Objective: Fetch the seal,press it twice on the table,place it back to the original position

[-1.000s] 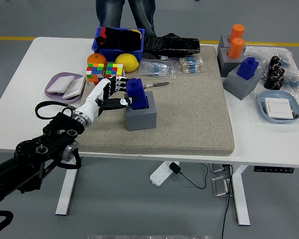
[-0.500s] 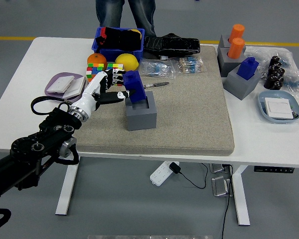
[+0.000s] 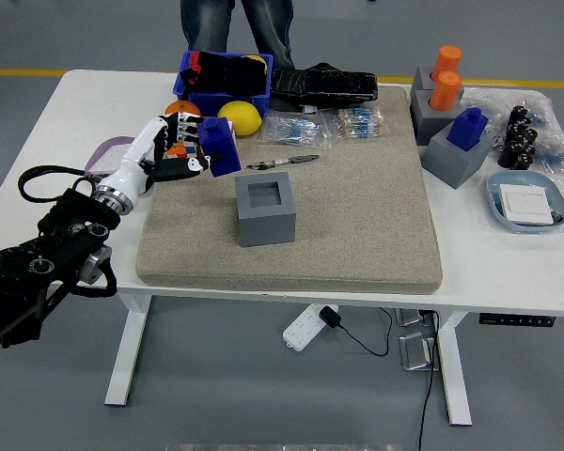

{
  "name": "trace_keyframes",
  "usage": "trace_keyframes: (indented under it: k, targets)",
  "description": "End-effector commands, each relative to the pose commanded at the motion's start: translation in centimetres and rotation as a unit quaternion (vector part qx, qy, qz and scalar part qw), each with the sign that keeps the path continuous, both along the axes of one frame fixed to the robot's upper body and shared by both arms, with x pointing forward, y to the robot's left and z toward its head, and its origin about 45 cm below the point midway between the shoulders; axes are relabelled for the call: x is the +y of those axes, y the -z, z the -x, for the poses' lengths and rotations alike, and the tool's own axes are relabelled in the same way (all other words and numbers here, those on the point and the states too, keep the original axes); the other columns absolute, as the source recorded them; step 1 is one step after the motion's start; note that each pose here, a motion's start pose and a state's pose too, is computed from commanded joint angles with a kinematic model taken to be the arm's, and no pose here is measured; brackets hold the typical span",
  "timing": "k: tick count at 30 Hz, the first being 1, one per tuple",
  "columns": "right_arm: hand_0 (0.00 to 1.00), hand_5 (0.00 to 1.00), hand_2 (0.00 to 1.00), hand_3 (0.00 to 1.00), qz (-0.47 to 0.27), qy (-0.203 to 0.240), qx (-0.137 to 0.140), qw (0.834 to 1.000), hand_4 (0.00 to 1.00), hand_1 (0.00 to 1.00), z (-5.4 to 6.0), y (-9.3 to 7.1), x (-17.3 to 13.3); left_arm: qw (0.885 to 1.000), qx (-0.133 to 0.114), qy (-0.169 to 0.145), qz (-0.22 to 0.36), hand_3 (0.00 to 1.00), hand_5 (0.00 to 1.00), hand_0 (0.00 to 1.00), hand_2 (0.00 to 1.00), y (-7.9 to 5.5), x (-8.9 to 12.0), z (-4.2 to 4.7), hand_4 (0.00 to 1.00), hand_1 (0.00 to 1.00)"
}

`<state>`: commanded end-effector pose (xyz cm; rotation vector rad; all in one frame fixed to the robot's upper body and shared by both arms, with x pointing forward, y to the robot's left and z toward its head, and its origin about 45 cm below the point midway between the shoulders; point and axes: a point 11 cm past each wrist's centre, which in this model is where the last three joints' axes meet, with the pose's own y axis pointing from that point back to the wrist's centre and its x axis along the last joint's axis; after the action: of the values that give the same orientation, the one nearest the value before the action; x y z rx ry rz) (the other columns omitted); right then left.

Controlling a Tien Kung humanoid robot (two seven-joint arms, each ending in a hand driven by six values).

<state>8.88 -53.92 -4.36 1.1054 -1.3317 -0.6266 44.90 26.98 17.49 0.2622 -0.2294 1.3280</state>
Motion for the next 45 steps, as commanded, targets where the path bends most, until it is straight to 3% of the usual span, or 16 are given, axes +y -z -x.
trace_keyframes:
  k: [7,25,37,45]
  targets:
    - [0.778,0.582,0.671,0.678,-0.001,0.001,-0.002,1.000,0.816,0.665,-0.1,0.0,0.1,0.999,0.014,-0.023,-0.033,0.590,0.002,0.838,0.505,1.7,2.5,0.65,0.743,0.568]
    - [0.778,0.582,0.671,0.679,-0.002,0.001,-0.002,1.000,0.816,0.667,-0.1,0.1,0.3,0.995,0.064,-0.055,-0.048,0.590,0.002,0.837,0.503,6.4,4.1,3.19,0.739,0.568]
    - [0.777,0.583,0.671,0.679,-0.002,0.000,-0.004,1.000,0.817,0.666,-0.3,0.1,0.2,0.994,0.077,-0.065,-0.049,0.589,0.002,0.836,0.503,7.8,4.4,4.13,0.739,0.567]
    - [0.778,0.583,0.670,0.680,-0.004,0.000,-0.004,1.000,0.817,0.666,-0.3,0.1,0.3,0.994,0.076,-0.063,-0.050,0.589,0.002,0.836,0.503,7.9,4.4,4.28,0.736,0.566]
